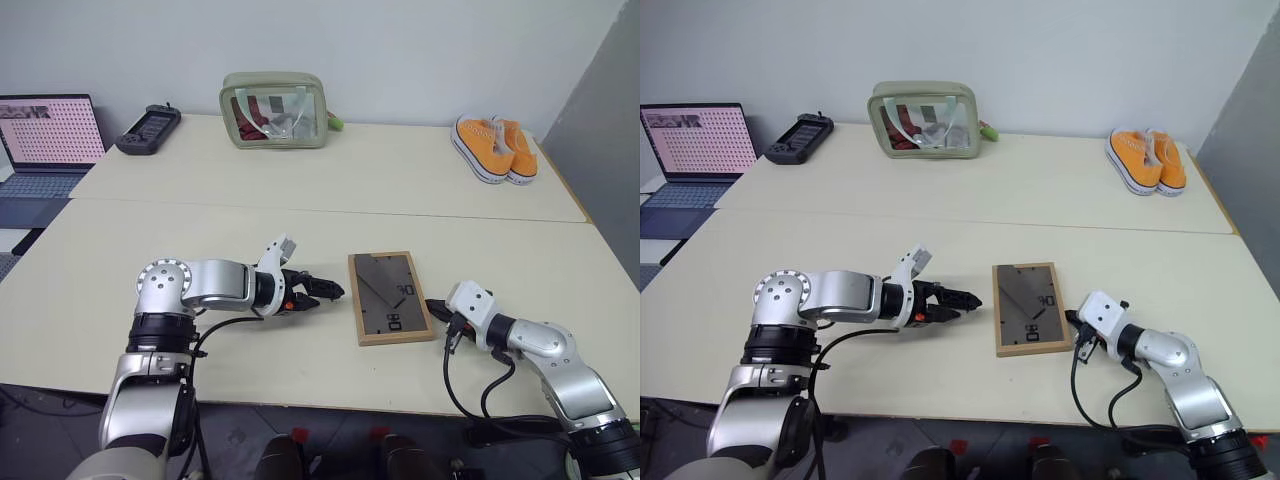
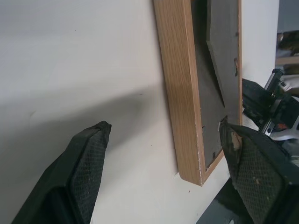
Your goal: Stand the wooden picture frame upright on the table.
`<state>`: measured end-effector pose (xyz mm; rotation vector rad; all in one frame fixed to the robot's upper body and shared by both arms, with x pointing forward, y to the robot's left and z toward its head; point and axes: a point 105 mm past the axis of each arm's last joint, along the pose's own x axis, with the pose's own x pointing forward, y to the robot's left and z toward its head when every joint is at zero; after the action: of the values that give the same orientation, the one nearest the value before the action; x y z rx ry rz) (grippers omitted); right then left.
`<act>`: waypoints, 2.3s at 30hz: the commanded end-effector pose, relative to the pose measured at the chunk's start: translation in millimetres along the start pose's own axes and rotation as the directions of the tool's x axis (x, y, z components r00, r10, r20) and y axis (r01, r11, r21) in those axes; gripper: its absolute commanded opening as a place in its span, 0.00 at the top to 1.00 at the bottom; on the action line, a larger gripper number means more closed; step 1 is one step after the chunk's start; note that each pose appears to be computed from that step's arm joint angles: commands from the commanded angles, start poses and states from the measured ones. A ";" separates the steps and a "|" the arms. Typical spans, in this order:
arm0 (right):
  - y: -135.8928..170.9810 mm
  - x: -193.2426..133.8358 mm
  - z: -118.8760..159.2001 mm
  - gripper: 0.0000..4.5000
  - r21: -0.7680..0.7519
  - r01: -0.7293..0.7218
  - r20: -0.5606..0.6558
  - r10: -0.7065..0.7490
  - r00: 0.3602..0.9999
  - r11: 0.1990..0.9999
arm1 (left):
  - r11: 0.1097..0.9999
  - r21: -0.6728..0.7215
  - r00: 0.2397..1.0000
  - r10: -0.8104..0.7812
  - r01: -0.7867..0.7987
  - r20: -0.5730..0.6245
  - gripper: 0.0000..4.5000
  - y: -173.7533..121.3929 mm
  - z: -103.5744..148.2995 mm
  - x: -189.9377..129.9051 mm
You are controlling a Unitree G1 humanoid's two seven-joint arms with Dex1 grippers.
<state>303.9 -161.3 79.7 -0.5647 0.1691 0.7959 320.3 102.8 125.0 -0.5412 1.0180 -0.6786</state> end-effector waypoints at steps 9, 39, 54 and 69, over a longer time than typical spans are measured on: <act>-6.3 0.9 6.5 1.00 -0.010 0.032 0.023 -0.031 0.999 0.999 | 0.995 0.074 0.996 -0.073 0.068 0.061 0.12 -26.4 12.1 15.6; 20.2 26.6 26.4 1.00 0.028 -0.014 0.094 0.011 0.995 1.000 | 0.993 -0.115 0.998 0.028 -0.021 0.052 0.12 -11.9 -29.8 27.8; 27.3 45.0 53.7 1.00 0.069 -0.011 0.164 0.000 0.986 0.998 | 0.990 -0.141 0.997 0.024 -0.014 0.072 0.12 -12.3 -21.8 27.3; 19.7 39.7 41.7 1.00 0.052 0.006 0.132 -0.012 0.991 0.999 | 0.990 -0.114 0.993 -0.068 0.079 0.100 0.21 -27.5 -10.9 23.2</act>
<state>312.4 -102.8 80.4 -0.4488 0.1209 0.8226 311.3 73.7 113.7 -0.6944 0.9870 -0.5896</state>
